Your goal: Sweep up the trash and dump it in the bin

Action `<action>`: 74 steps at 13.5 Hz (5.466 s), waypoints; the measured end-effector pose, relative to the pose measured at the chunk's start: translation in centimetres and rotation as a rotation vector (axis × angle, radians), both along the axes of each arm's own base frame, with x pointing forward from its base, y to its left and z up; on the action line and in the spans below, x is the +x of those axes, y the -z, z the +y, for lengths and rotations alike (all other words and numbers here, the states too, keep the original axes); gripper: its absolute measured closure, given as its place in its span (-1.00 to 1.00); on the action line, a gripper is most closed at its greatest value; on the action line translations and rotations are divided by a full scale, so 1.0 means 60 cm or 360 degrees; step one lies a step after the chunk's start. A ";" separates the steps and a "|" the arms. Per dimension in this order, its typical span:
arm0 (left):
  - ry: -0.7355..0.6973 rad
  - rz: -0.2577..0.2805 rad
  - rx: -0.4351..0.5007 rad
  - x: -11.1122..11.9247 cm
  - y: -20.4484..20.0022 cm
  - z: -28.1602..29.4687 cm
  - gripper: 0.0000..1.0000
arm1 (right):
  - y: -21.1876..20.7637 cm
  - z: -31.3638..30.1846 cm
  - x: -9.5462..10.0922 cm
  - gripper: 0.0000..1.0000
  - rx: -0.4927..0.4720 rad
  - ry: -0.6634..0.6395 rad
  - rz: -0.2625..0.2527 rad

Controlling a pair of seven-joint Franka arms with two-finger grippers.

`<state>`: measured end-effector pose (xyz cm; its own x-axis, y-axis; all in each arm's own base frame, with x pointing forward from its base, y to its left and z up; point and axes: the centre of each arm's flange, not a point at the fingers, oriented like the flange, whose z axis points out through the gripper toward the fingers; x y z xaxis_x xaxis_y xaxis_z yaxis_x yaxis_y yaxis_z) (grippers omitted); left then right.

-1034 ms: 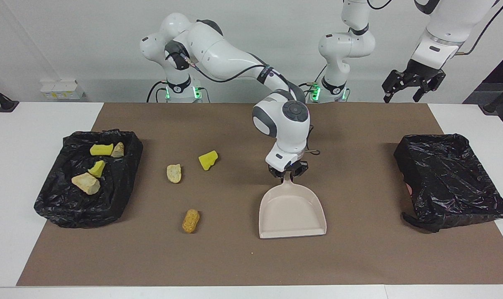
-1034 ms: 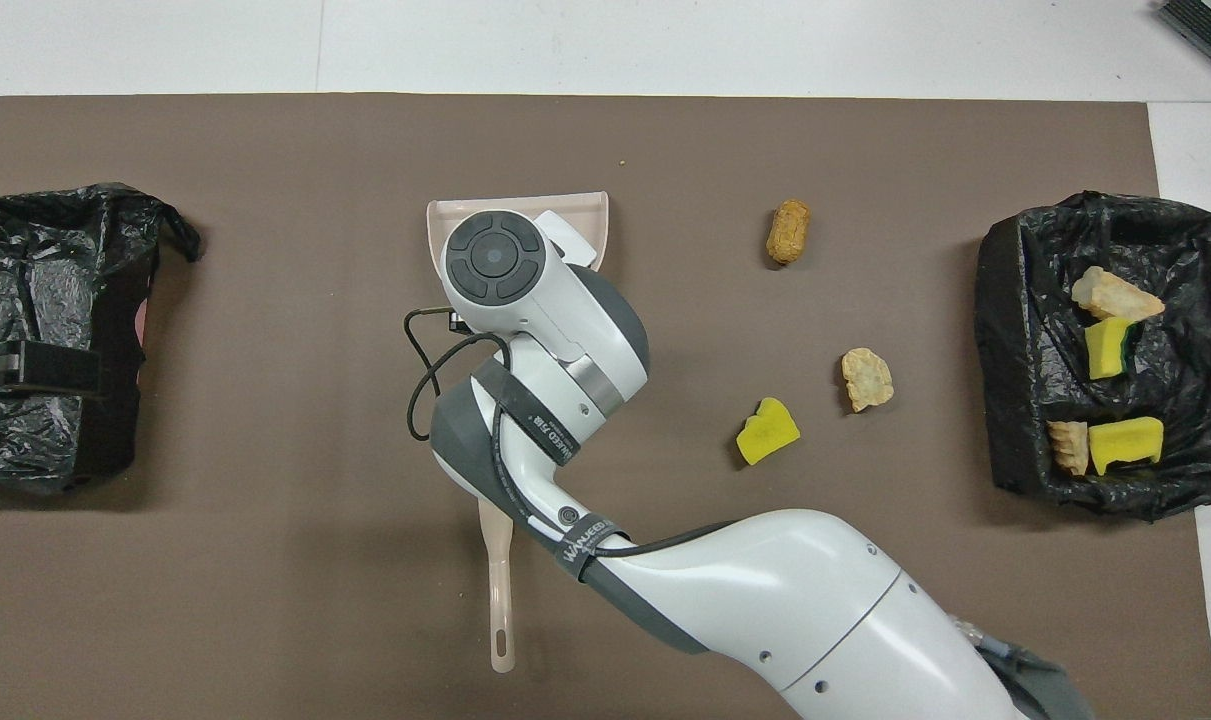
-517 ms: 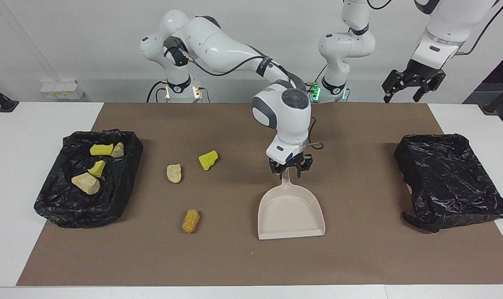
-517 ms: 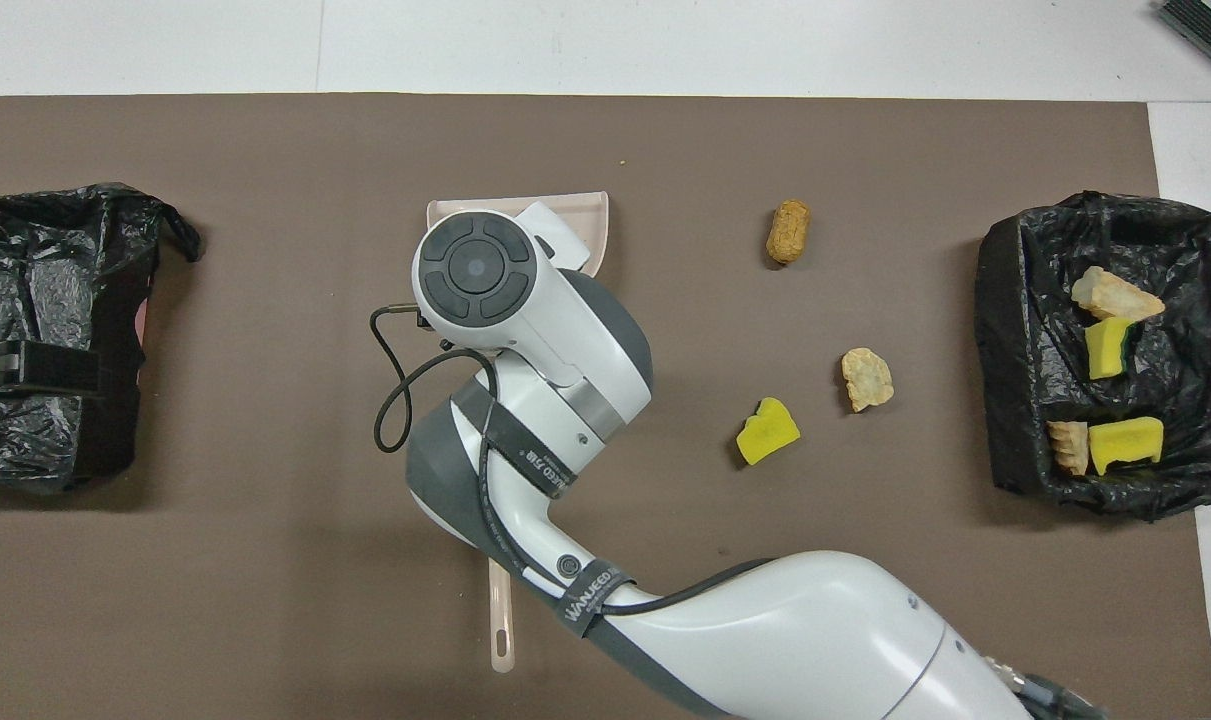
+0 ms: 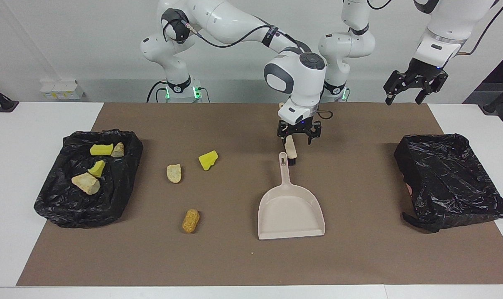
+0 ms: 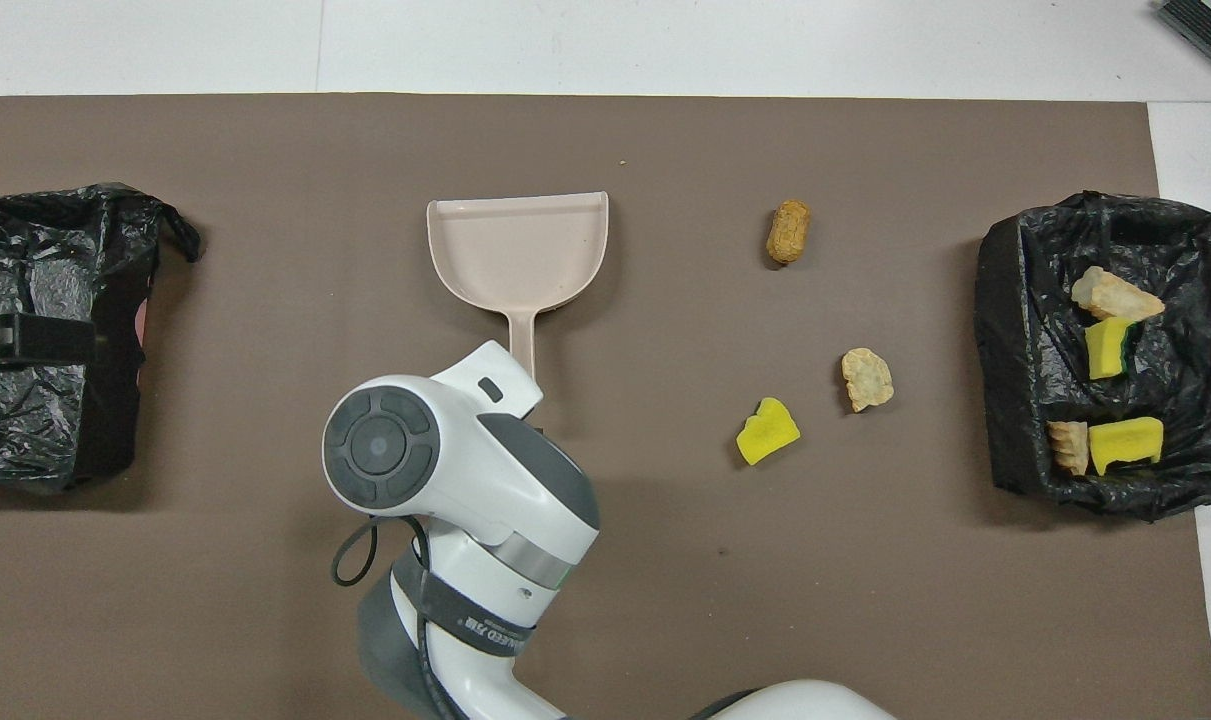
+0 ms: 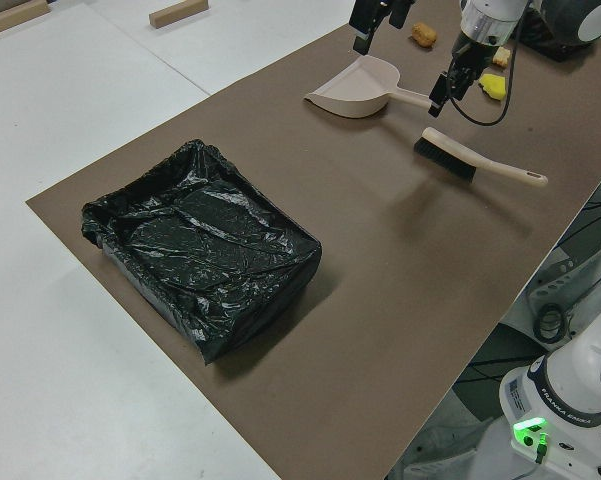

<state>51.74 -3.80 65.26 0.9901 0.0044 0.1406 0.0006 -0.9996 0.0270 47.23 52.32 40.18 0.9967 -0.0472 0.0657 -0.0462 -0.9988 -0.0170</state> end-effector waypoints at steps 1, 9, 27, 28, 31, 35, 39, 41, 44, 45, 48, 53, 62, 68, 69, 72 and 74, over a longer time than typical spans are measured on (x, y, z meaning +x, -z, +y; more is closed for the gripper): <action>0.0005 -0.0027 -0.0002 0.010 0.005 -0.004 -1.00 | 0.013 -0.003 -0.024 -0.95 0.0007 -0.0024 -0.0009; 0.0006 -0.0083 -0.0020 0.151 0.127 -0.164 -1.00 | 0.079 -0.036 -0.223 -0.94 -0.0031 -0.0198 0.0071; 0.0078 0.0095 -0.0060 0.054 0.471 -0.514 -1.00 | 0.111 -0.030 -0.304 0.45 0.0020 -0.0256 0.0111; 0.0074 0.0092 -0.0063 0.051 0.475 -0.514 -1.00 | 0.112 -0.032 -0.301 0.49 0.0020 -0.0250 0.0111; 0.0059 0.0083 -0.0064 0.054 0.480 -0.506 -1.00 | 0.110 -0.041 -0.285 0.50 0.0023 -0.0219 0.0107; 0.0048 0.0058 -0.0080 0.056 0.480 -0.505 -1.00 | 0.102 -0.059 -0.281 0.58 -0.0051 -0.0128 0.0145; 0.0048 0.0069 -0.0070 0.054 0.500 -0.503 -1.00 | 0.100 -0.068 -0.287 0.82 -0.0084 -0.0097 0.0157; 0.0048 0.0064 -0.0070 0.055 0.501 -0.503 -1.00 | 0.107 -0.074 -0.287 0.82 -0.0079 -0.0092 0.0154; 0.0045 0.0061 -0.0069 0.058 0.500 -0.501 -0.31 | 0.110 -0.078 -0.279 0.82 -0.0053 -0.0081 0.0140; 0.0044 0.0065 -0.0067 0.058 0.500 -0.500 -0.04 | 0.110 -0.078 -0.279 0.68 -0.0052 -0.0085 0.0140; 0.0042 0.0070 -0.0061 0.061 0.495 -0.498 0.37 | 0.110 -0.078 -0.279 0.37 -0.0050 -0.0088 0.0138; 0.0494 -0.0037 0.0002 0.106 0.446 -0.445 0.37 | 0.110 -0.080 -0.275 0.15 -0.0049 -0.0080 0.0138; 0.1666 0.0030 0.0234 0.150 0.353 -0.216 0.37 | 0.106 -0.080 -0.261 0.47 0.0010 -0.0059 0.0103; 0.2071 0.0135 0.0245 0.149 0.380 -0.117 0.37 | 0.079 -0.102 -0.232 0.47 0.0019 0.0017 0.0080; 0.2086 0.0148 0.0241 0.144 0.385 -0.105 0.37 | 0.064 -0.122 -0.219 0.47 -0.0009 0.0056 0.0085; 0.2138 0.0199 0.0216 0.110 0.409 -0.109 0.37 | 0.014 -0.200 -0.185 0.47 -0.0094 0.0194 0.0092; 0.2222 0.0213 0.0213 0.077 0.421 -0.164 0.37 | 0.004 -0.266 -0.177 0.47 -0.0128 0.0294 0.0077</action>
<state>56.34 -13.61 40.02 0.1732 -0.9843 -0.0327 -0.9847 -0.1737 0.0117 36.63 36.35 39.96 0.9737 -0.2259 0.0286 -0.2274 -0.9714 0.0691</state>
